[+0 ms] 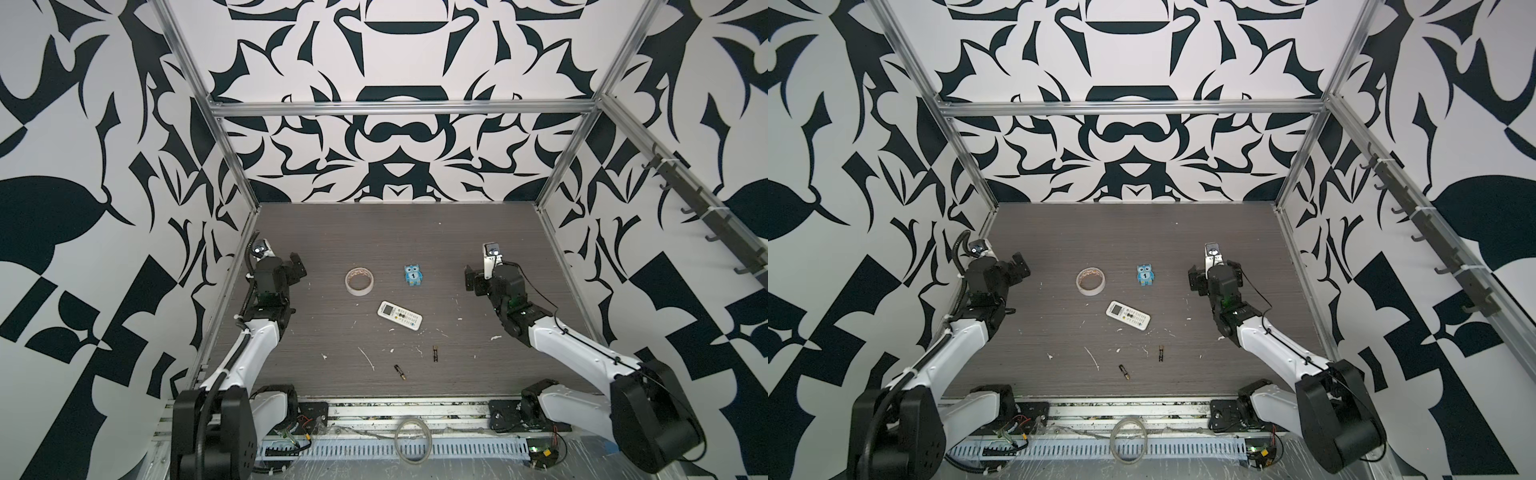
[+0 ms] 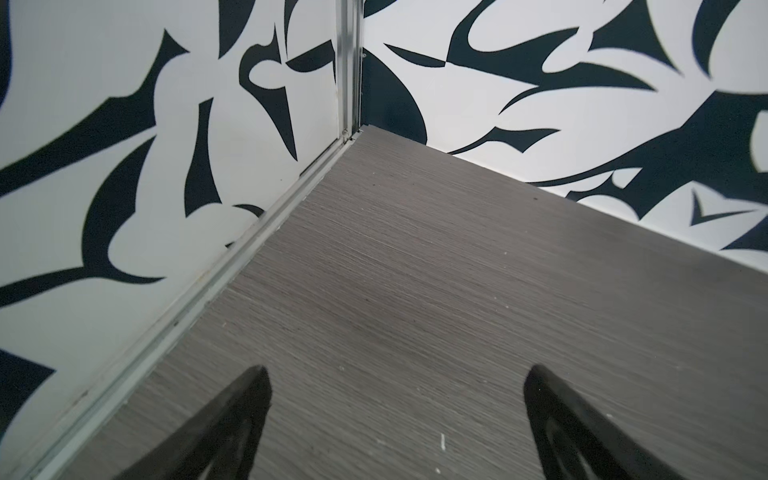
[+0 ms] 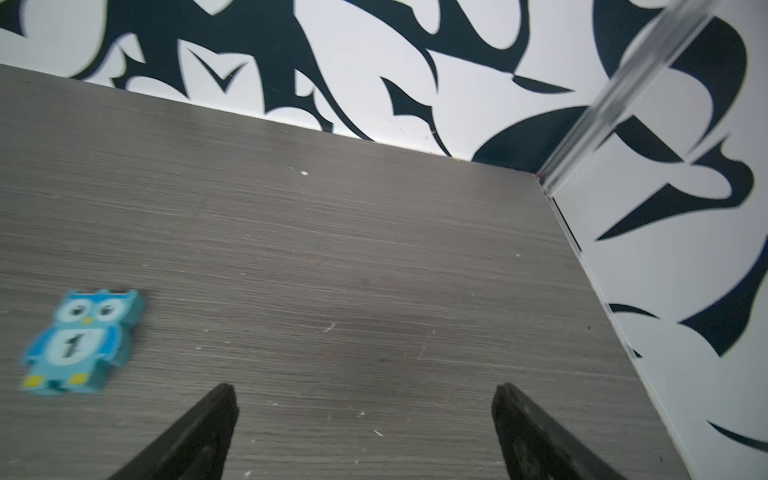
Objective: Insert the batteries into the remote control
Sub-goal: 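Reach the right gripper to the white remote while the left gripper moves toward center, then close the right gripper on the white remote's lower end, then lift the remote upright with the right gripper toward the left gripper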
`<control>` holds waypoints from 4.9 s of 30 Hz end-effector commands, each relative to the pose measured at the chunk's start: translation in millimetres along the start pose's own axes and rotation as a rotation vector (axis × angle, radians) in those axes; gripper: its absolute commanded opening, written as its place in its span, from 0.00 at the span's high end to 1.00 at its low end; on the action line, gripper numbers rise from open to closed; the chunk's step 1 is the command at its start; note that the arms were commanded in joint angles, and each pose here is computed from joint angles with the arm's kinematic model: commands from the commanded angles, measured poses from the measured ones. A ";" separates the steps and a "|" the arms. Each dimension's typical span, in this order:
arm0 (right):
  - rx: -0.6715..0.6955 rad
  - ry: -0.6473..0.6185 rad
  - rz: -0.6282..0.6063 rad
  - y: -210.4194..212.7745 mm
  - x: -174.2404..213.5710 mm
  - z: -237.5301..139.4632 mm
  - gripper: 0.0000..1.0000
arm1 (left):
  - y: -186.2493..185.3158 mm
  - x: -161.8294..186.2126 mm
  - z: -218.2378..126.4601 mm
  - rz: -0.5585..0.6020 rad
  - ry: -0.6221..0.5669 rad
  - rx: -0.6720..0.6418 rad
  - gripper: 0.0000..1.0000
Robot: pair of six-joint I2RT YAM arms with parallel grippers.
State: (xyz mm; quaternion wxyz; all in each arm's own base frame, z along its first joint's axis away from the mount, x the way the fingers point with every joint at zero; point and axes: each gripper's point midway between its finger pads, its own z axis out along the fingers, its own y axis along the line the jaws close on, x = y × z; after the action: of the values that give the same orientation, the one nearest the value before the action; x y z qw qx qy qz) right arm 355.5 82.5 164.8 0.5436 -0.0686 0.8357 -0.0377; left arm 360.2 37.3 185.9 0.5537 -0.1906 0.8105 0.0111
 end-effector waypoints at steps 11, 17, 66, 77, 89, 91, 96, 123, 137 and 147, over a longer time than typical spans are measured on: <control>-0.579 0.318 -0.128 123.3 40.7 -53.8 0.00 | -102.2 66.9 -68.8 -0.130 0.484 0.512 0.01; -0.829 0.329 -0.203 167.6 54.1 -88.3 0.00 | -131.1 70.2 -92.1 -0.191 0.572 0.699 0.01; -0.822 0.506 -0.539 234.8 112.1 -40.5 0.11 | -164.8 77.5 -115.0 -0.261 0.629 0.919 0.01; -0.814 0.531 -0.549 234.9 121.6 -37.1 0.22 | -166.2 75.0 -116.2 -0.262 0.621 0.931 0.01; -0.815 0.538 -0.551 235.7 124.8 -36.9 0.33 | -167.1 74.8 -115.9 -0.266 0.616 0.938 0.01; -0.815 0.537 -0.550 235.3 124.6 -37.0 0.35 | -167.4 74.4 -116.1 -0.269 0.614 0.941 0.01; -0.816 0.536 -0.536 234.5 125.3 -38.9 0.39 | -167.6 73.9 -116.7 -0.270 0.611 0.946 0.01; -1.219 0.115 0.088 250.6 -21.8 -114.6 0.79 | -195.1 9.3 -169.6 -0.280 0.402 1.269 0.01; -1.485 -0.123 0.191 241.4 -86.1 -167.2 0.79 | -214.8 -5.7 -214.6 -0.204 0.337 1.481 0.00; -1.544 -0.119 0.233 244.0 -90.2 -172.4 0.80 | -235.0 -3.2 -227.3 -0.161 0.346 1.567 0.01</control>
State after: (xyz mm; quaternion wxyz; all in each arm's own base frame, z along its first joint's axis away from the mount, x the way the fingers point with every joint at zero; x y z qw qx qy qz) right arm 221.5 335.2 264.2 0.3722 -0.3291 0.6281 0.5989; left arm 239.0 -226.7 301.2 0.3734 0.1623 0.6678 -0.6232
